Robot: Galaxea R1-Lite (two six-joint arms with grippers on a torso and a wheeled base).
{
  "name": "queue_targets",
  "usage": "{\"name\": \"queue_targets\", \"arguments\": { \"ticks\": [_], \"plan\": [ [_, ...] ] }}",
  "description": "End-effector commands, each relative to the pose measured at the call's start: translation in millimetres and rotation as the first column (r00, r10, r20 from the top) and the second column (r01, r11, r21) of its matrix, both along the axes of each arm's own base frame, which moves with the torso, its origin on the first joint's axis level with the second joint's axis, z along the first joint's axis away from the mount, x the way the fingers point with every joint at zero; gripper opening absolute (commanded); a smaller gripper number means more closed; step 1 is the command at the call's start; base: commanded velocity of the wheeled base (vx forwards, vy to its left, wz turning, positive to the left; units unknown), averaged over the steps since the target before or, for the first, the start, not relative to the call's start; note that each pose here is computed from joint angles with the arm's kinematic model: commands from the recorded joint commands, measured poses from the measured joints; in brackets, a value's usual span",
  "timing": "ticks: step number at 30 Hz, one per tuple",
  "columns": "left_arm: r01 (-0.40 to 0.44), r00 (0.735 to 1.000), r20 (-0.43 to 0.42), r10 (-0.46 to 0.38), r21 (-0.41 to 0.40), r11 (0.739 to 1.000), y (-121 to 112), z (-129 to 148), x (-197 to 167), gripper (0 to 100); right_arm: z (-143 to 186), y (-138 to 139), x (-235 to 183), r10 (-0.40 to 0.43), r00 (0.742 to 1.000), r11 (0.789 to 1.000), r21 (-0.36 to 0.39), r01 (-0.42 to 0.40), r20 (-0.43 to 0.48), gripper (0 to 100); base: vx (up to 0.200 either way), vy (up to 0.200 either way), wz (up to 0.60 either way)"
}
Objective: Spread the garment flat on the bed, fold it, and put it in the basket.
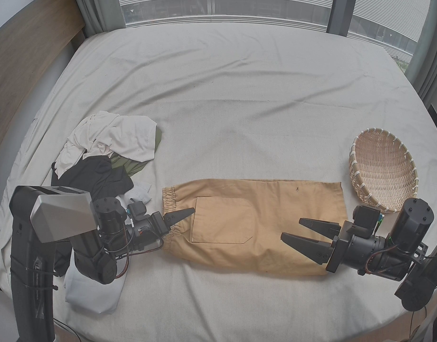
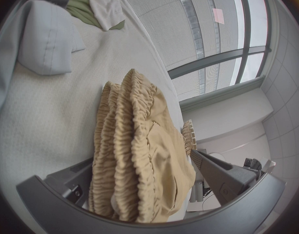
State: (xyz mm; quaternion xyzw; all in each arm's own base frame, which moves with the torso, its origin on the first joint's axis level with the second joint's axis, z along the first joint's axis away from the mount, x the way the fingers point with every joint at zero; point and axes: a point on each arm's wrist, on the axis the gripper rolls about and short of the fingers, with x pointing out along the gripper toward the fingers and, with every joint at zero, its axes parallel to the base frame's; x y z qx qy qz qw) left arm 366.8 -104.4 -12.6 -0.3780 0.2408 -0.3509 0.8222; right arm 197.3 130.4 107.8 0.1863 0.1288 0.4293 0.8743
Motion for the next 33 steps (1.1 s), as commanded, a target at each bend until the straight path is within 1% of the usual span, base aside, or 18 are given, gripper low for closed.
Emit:
{"name": "queue_targets", "arguments": {
  "ticks": [1,2,8,13,19,20,23,27,31,33],
  "plan": [
    [-0.005,1.0,-0.01,0.005,-0.016,1.0,-1,-2,4,100,0,0,0,0.001,1.0,1.0,-0.001,-0.001,-0.002,100,0.0,0.0,0.0],
    [-0.005,1.0,-0.012,0.005,-0.017,1.0,-1,-2,3,0,-1,0,0,0.001,1.0,1.0,-0.002,-0.001,-0.003,100,0.0,0.0,0.0],
    [-0.005,0.999,-0.033,0.005,-0.008,1.0,1,-6,-1,0,-1,0,0,0.004,1.0,1.0,-0.003,-0.004,-0.004,100,0.0,0.0,0.0],
    [-0.009,0.997,-0.075,0.009,0.007,1.0,5,-8,-13,0,-2,0,-1,0.003,1.0,1.0,-0.005,-0.003,-0.008,100,0.0,0.0,0.0],
    [-0.036,0.995,-0.09,0.04,0.041,0.999,22,5,-35,0,-5,0,-1,0.005,1.0,1.0,-0.014,-0.006,-0.023,100,0.0,0.0,0.0],
    [-0.036,0.995,-0.09,0.04,0.041,0.999,22,5,-35,0,-5,0,-1,0.005,1.0,1.0,-0.014,-0.006,-0.023,100,0.0,0.0,0.0],
    [-0.042,0.993,-0.104,0.049,0.062,0.997,30,13,-52,0,-8,0,0,0.004,0.999,1.0,-0.019,-0.004,-0.034,100,0.0,0.0,0.0],
    [-0.053,0.991,-0.117,0.062,0.079,0.996,37,13,-60,0,-10,0,0,0.003,0.999,1.0,-0.024,-0.004,-0.042,100,0.0,0.0,0.0],
    [-0.063,0.991,-0.112,0.078,0.128,0.99,49,11,-72,0,-13,0,2,-0.001,0.999,1.0,-0.029,0.0,-0.049,100,0.0,0.0,0.0],
    [-0.073,0.99,-0.108,0.089,0.136,0.988,55,15,-77,0,-13,-1,3,-0.009,0.999,1.0,-0.029,0.007,-0.049,100,0.0,0.0,0.0]
  ]
}}
